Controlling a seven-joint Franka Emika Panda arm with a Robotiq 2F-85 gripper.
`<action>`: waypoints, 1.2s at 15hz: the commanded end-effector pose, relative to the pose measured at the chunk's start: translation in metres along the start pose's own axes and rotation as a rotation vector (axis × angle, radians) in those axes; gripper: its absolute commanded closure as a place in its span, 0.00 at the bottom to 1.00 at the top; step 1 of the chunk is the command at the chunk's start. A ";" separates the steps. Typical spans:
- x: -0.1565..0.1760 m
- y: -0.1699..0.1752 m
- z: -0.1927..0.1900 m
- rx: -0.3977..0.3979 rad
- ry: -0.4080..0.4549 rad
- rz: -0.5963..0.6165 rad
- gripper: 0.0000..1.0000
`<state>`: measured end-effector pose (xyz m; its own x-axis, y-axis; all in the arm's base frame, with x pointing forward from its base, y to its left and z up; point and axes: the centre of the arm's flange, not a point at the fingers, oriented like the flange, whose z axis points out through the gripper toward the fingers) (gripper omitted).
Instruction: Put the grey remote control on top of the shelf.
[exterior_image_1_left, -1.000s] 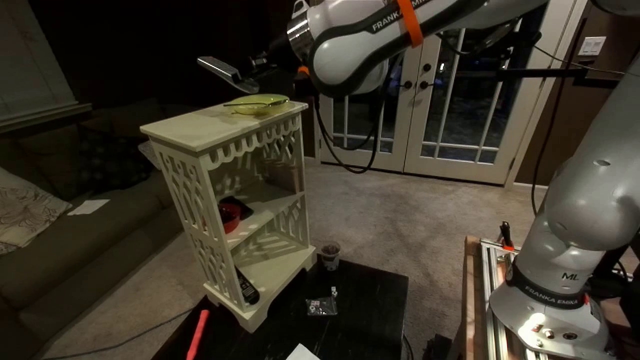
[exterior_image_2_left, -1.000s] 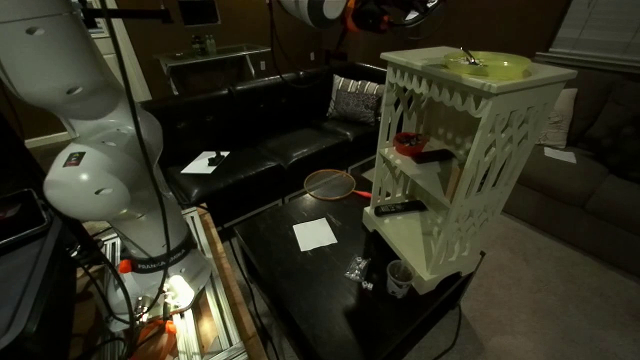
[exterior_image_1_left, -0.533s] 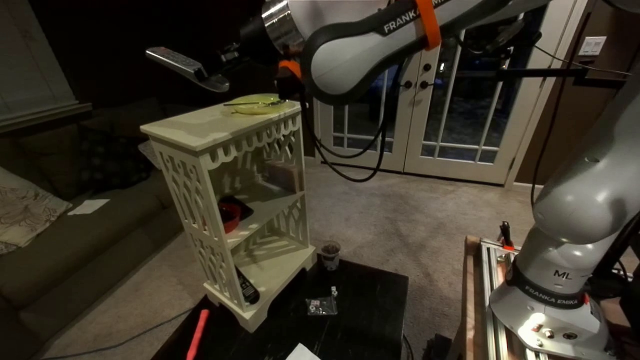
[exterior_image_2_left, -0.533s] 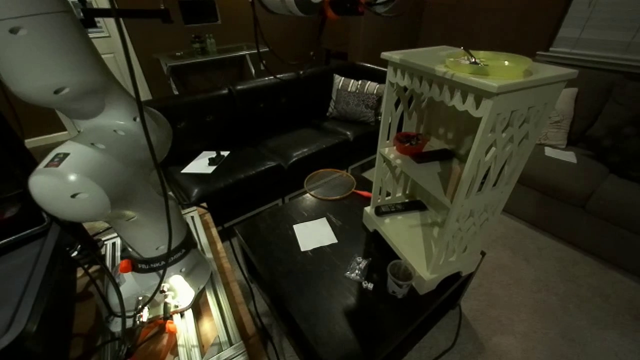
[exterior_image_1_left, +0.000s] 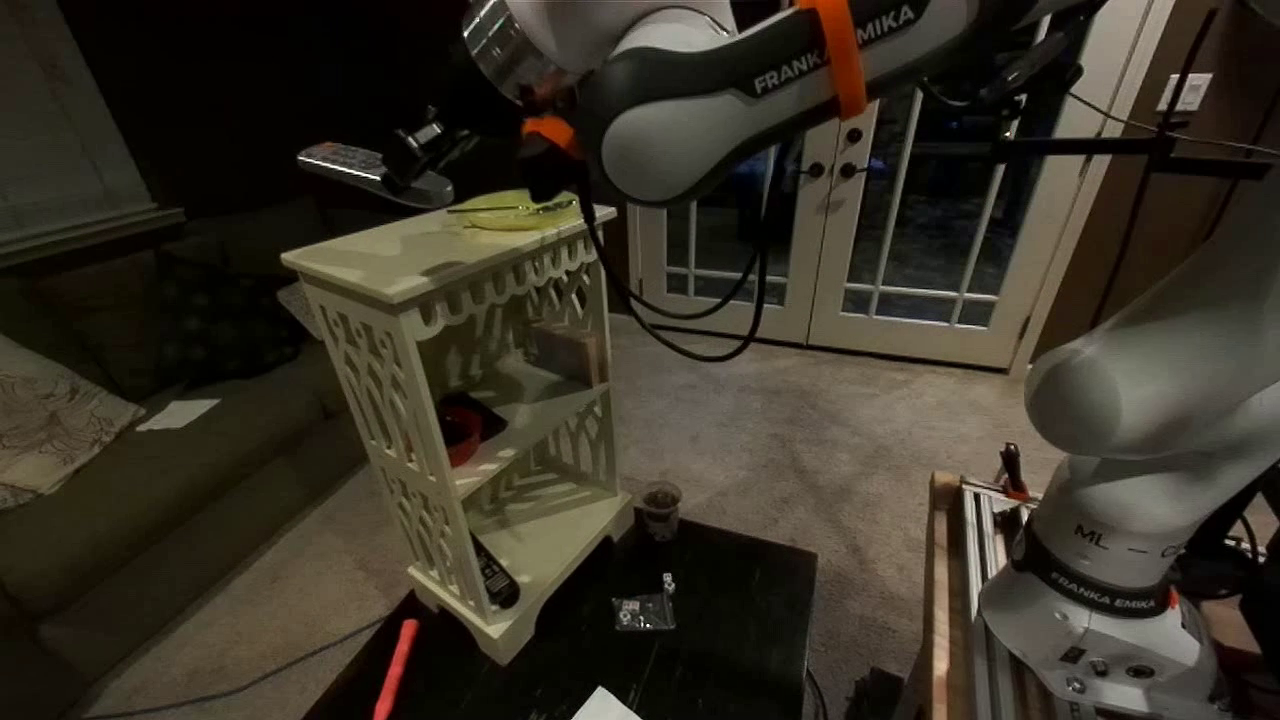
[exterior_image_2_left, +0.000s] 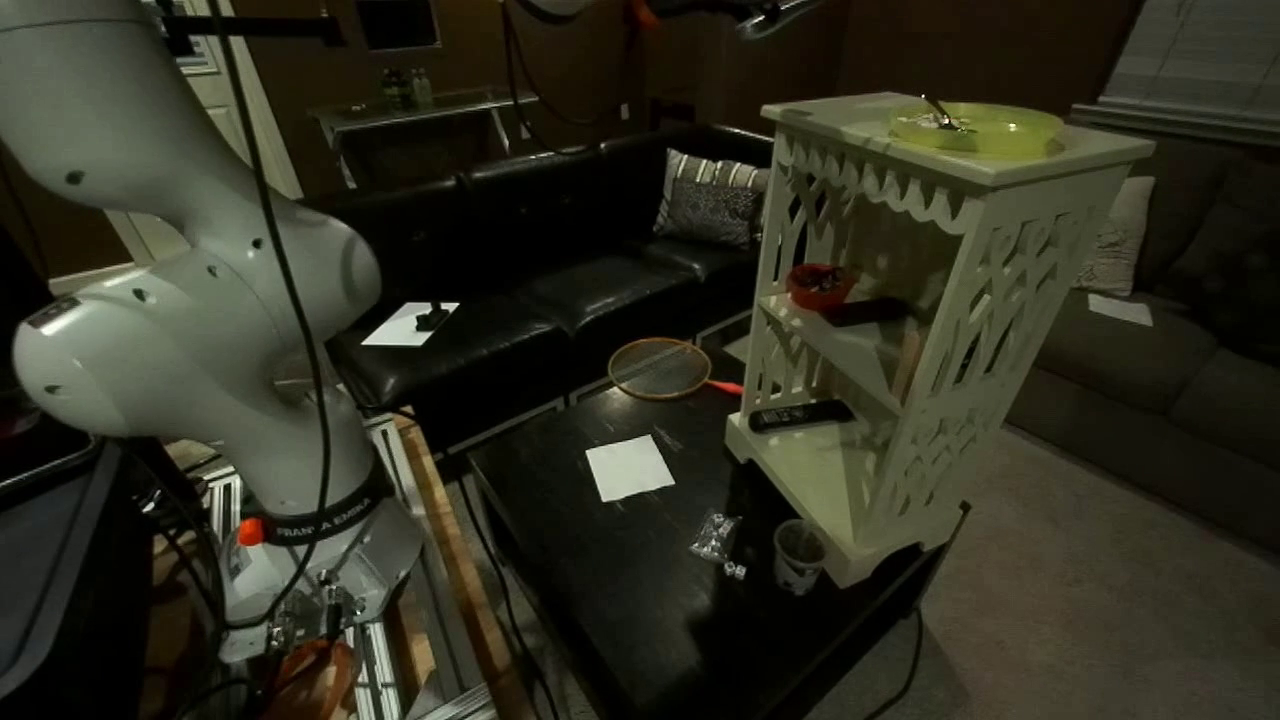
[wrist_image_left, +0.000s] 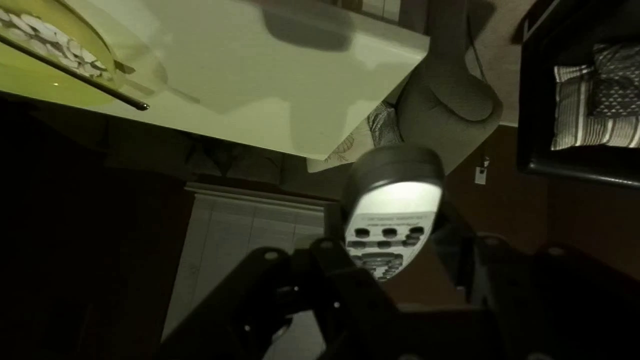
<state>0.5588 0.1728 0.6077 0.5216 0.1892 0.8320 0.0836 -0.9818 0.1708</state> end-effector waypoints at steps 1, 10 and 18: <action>0.032 -0.021 0.039 -0.060 -0.020 0.050 0.77; 0.032 0.016 0.089 -0.181 -0.117 0.232 0.77; 0.026 0.018 0.127 -0.215 -0.161 0.351 0.77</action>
<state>0.6513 0.1505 0.5616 0.6262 -0.1603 0.7630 -0.2535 -0.9673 0.0048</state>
